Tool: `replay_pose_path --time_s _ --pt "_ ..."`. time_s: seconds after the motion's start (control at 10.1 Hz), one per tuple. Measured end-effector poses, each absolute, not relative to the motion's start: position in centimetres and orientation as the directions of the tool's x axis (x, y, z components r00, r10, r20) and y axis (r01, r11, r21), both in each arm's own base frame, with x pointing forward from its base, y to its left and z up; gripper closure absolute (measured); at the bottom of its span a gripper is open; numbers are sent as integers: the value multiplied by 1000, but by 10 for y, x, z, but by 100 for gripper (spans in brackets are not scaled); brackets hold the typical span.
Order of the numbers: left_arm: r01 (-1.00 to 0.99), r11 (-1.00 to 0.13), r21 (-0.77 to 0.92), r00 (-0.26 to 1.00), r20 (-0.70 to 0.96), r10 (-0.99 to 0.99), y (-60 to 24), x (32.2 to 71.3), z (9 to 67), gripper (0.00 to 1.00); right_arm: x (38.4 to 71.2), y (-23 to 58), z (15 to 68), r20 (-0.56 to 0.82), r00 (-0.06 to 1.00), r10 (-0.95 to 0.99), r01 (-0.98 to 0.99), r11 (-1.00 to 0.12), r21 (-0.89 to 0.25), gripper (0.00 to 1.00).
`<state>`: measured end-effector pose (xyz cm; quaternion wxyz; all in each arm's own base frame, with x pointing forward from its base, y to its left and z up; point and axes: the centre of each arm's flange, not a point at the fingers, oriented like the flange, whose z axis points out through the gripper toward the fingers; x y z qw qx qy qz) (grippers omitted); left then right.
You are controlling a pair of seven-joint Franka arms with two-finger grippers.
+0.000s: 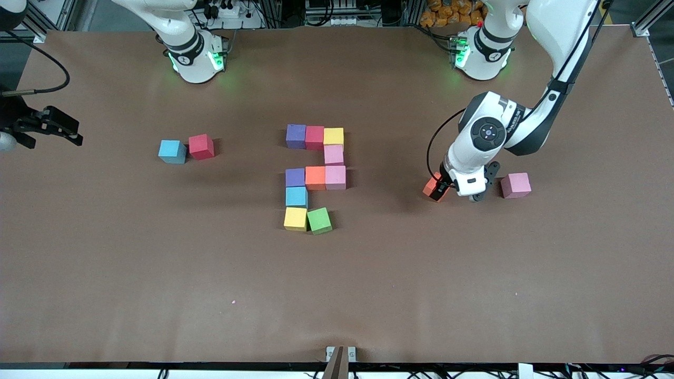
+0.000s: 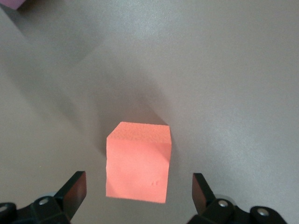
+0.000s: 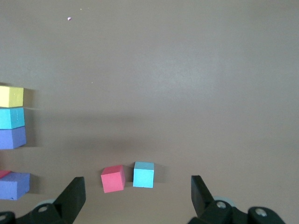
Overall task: Form number 2 with 11 blocks
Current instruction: 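Open the left gripper and reach for the orange cube, then grasp the orange cube with the left gripper and lift it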
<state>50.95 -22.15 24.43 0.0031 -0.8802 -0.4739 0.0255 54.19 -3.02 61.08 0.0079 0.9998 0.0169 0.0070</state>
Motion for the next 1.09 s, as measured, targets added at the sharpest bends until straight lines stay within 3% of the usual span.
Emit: replay_pose_path --time_s 1.09 --pt "818 -576 -6 575 -46 817 -212 514 205 0 542 -26 611 14 999 35 35 -999 16 0"
